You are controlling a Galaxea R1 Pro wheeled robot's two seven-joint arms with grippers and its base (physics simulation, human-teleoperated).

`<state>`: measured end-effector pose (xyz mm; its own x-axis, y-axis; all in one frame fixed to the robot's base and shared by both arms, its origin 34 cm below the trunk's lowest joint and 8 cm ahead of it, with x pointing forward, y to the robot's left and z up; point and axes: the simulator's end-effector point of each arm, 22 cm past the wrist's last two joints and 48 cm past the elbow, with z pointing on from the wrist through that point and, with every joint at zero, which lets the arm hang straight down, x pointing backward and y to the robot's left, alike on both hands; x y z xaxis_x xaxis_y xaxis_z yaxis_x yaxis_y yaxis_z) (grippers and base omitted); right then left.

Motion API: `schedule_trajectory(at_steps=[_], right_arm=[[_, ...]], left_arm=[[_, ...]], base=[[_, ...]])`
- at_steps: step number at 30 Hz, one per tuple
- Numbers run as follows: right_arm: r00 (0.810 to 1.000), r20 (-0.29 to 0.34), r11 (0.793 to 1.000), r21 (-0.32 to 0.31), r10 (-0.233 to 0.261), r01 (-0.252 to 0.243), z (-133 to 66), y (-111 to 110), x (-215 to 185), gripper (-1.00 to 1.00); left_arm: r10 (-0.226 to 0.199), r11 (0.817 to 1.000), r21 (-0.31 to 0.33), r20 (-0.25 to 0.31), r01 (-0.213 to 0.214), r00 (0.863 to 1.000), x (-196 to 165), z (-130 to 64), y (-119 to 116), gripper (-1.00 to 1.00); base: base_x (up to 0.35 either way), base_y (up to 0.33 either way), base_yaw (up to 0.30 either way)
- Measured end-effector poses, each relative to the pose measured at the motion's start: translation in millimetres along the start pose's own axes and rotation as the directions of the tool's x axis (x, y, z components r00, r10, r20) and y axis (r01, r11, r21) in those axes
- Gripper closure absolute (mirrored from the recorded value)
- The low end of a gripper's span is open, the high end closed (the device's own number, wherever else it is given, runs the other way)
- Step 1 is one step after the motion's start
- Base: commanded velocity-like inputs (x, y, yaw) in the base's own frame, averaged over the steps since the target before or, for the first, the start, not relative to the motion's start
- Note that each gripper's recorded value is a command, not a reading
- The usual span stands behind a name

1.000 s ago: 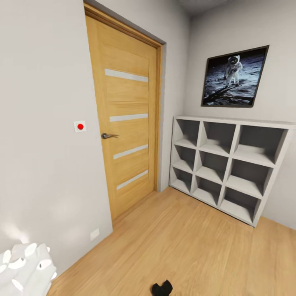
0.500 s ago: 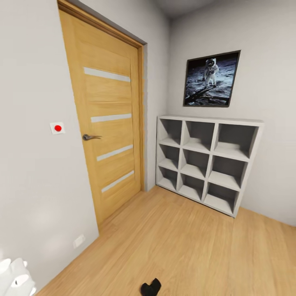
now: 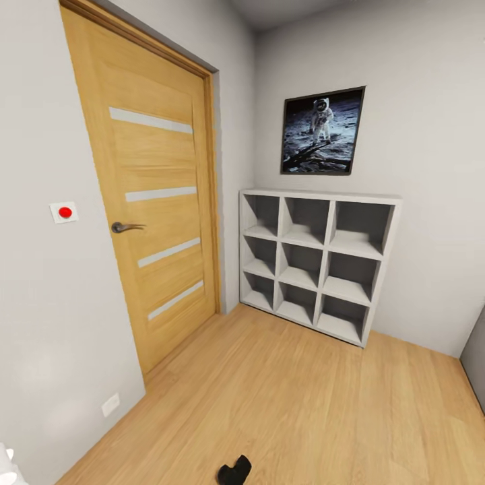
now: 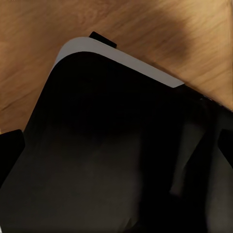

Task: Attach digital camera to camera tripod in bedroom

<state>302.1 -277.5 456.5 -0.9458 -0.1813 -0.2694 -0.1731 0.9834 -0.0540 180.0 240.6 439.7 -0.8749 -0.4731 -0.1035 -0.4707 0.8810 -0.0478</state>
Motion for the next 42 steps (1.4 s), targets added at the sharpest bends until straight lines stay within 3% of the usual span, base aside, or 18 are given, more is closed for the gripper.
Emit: schedule_trajectory(at_steps=[42], right_arm=[[1.0, 0.0, 1.0, 0.0, -0.012, 0.012, -0.2, -0.8, 0.6, -1.0]], left_arm=[[0.001, 1.0, 0.001, 0.001, -0.001, 1.0, -0.2, -0.1, 0.1, -1.0]], base=[[0.013, 0.0, -0.003]])
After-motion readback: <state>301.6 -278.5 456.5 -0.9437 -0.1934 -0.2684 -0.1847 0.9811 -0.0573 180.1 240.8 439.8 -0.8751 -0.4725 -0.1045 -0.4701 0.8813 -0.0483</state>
